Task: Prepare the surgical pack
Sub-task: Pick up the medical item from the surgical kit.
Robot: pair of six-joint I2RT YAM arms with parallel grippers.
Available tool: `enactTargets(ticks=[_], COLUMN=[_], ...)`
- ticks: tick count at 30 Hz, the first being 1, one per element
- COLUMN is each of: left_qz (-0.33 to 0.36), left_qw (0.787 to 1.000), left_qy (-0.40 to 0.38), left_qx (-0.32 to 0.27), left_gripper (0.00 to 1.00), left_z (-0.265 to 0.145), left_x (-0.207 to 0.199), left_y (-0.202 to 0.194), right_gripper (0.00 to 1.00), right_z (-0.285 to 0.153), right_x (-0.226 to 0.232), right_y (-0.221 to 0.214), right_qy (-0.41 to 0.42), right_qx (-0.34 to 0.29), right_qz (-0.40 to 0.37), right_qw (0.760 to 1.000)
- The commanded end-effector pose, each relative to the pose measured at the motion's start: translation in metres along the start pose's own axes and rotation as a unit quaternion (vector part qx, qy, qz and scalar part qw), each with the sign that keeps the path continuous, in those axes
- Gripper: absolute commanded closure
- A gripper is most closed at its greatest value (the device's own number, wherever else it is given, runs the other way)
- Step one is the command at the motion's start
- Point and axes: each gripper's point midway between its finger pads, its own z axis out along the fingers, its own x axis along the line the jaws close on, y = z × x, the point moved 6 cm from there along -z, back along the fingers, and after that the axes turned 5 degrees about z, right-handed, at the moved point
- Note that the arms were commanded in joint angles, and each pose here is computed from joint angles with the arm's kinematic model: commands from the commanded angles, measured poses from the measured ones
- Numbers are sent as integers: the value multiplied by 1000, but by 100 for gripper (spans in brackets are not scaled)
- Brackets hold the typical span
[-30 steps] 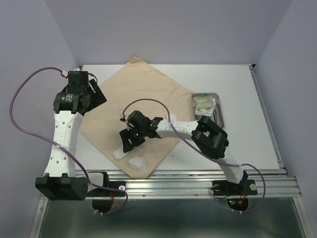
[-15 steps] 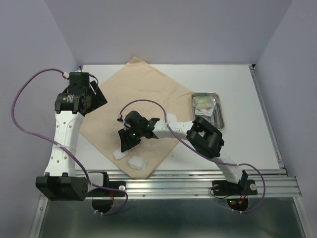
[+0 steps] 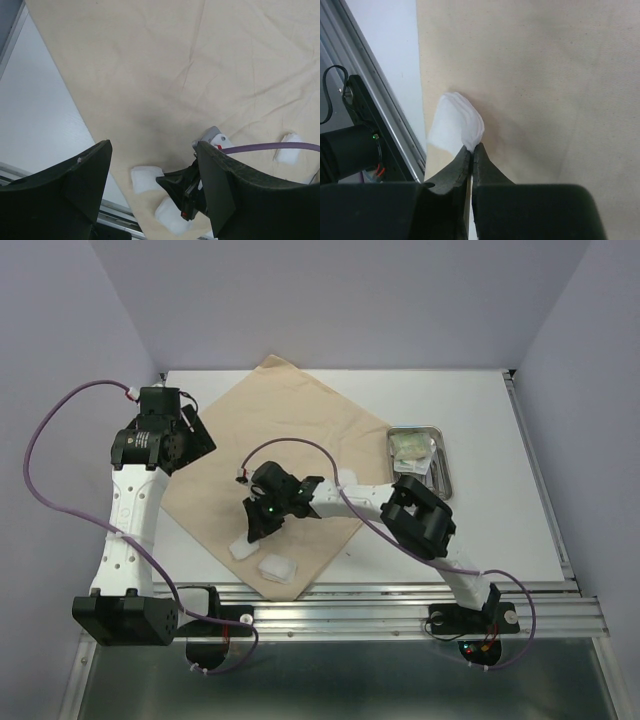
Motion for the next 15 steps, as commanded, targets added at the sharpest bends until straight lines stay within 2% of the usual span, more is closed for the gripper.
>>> enactTargets(ticks=[1, 11, 15], left_qz=[3, 5, 5], left_qw=[1000, 1000, 1000], left_qy=[-2, -9, -12], left_qx=[-18, -10, -9], left_gripper=[20, 20, 20], left_z=[-4, 5, 7], left_x=[4, 2, 0], left_y=[1, -3, -4], right_gripper=[99, 99, 99], right_z=[-42, -104, -124], right_x=[32, -12, -32], right_y=[33, 42, 35], right_qy=[28, 33, 14], right_qx=[-49, 11, 72], right_qz=[-52, -88, -97], right_qw=[997, 996, 993])
